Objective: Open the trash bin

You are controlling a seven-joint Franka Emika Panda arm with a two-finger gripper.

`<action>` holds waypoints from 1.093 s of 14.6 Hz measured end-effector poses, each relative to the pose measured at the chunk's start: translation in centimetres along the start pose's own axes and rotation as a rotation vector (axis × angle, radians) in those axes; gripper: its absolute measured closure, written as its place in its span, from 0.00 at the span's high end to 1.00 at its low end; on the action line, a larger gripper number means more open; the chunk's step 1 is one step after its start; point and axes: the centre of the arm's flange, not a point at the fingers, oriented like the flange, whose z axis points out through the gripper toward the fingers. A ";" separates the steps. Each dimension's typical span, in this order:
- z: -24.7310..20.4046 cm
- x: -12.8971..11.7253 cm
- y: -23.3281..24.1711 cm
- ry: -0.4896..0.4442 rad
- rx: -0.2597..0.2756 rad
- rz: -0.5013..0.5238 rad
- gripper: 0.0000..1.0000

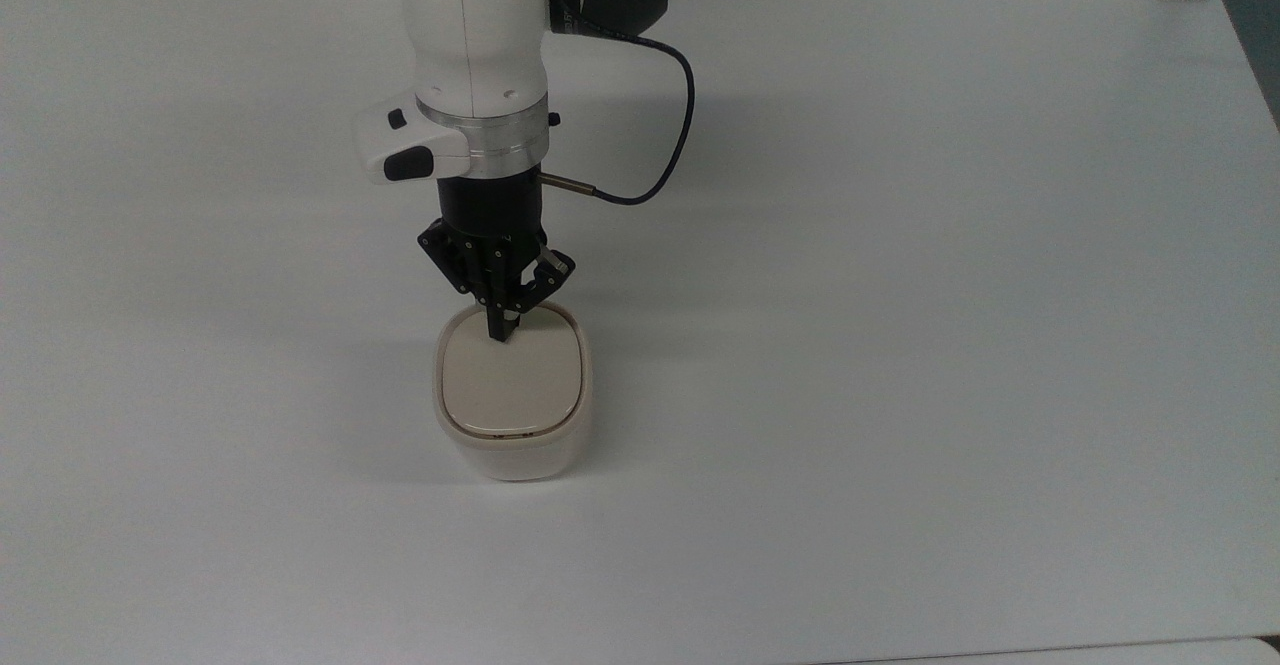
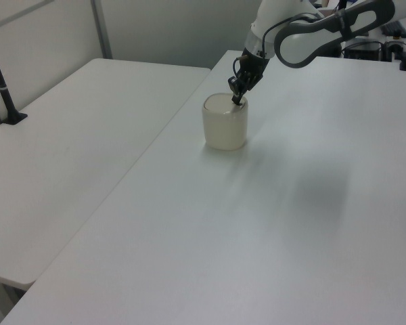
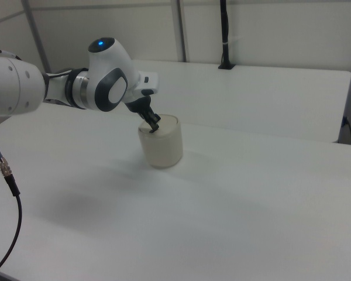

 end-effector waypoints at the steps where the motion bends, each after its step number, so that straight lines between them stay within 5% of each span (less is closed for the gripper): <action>1: 0.0 0.0 0.0 0.000 -0.001 -0.002 0.01; 8: -4.6 1.1 -0.1 0.029 0.015 0.015 0.01; 13: -12.7 0.1 0.8 -0.091 -0.025 0.023 0.04; 16: -16.8 -1.5 1.0 -0.167 -0.047 0.014 0.28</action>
